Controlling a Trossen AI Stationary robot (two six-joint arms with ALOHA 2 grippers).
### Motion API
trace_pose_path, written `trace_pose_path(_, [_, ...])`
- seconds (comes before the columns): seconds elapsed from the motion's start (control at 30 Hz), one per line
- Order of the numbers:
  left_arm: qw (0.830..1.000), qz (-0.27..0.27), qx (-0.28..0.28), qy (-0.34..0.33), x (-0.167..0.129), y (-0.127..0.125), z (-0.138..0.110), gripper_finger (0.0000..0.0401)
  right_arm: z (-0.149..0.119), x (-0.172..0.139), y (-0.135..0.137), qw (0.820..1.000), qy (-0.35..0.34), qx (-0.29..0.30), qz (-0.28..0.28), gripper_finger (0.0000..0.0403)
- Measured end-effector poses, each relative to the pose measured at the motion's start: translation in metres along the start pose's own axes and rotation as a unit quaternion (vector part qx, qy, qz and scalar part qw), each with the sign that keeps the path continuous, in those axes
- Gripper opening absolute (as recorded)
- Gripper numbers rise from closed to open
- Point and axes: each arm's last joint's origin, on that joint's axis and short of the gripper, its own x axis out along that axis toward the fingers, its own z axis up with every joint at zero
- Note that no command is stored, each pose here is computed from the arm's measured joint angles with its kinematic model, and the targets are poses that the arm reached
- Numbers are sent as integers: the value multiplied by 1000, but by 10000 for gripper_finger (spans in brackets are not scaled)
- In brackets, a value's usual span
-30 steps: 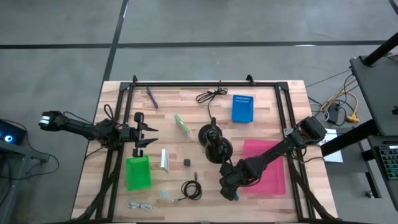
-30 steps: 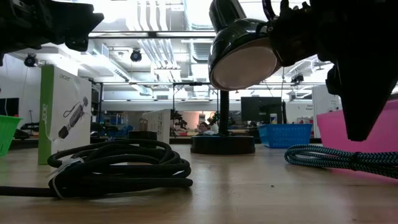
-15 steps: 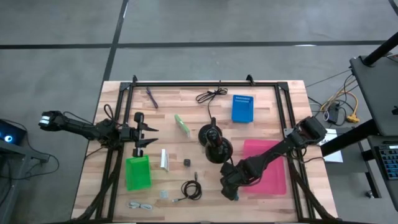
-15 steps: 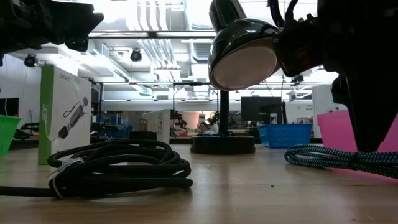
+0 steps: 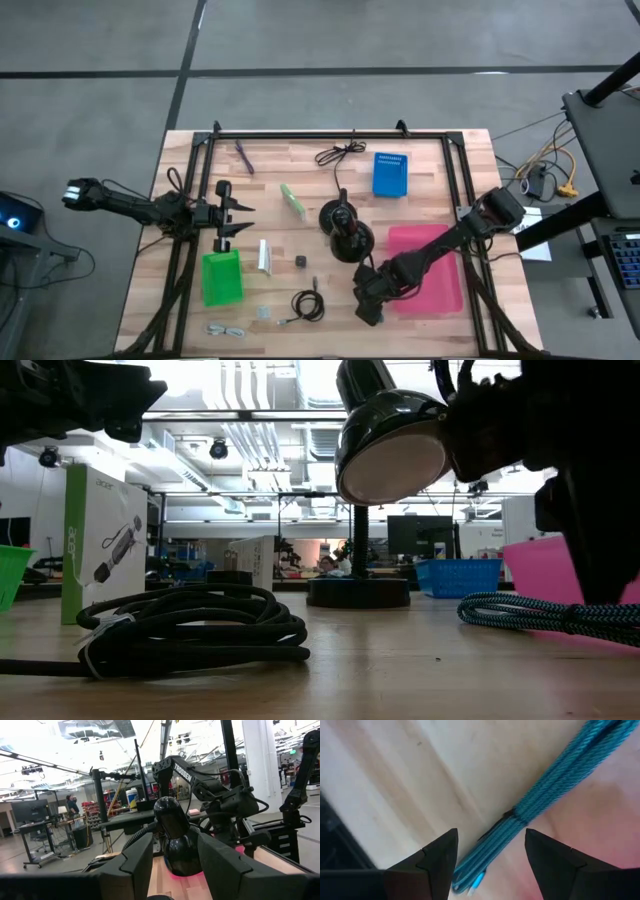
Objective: Pick and place items into bin
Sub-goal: Put the blue charger cable into the red bin
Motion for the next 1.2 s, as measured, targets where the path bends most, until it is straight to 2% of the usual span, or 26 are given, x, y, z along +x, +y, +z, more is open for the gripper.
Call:
trace_pose_path(0.17, [1000,0,0,0,0,0,0,141,2,-6,8,1000,15,-4,23,217])
trace_pose_path(0.37, [1000,0,0,0,0,0,0,141,4,-17,16,1000,22,1,18,217])
trace_pose_path(0.53, [1000,0,7,0,0,0,0,141,7,-28,30,999,12,-5,41,217])
trace_pose_path(0.7, [1000,0,12,0,0,0,0,141,7,-14,42,999,32,-20,39,217])
trace_pose_path(0.8, [1000,0,12,0,0,0,0,141,7,0,45,996,88,-17,3,217])
trace_pose_path(0.87, [1000,0,12,0,0,0,0,141,8,-1,48,995,99,-28,-14,217])
trace_pose_path(1.0, [1000,0,12,2,0,0,0,141,13,-14,57,996,75,-46,-22,217])
trace_pose_path(1.2, [1000,0,13,2,0,0,0,141,12,-30,49,991,34,-47,-124,216])
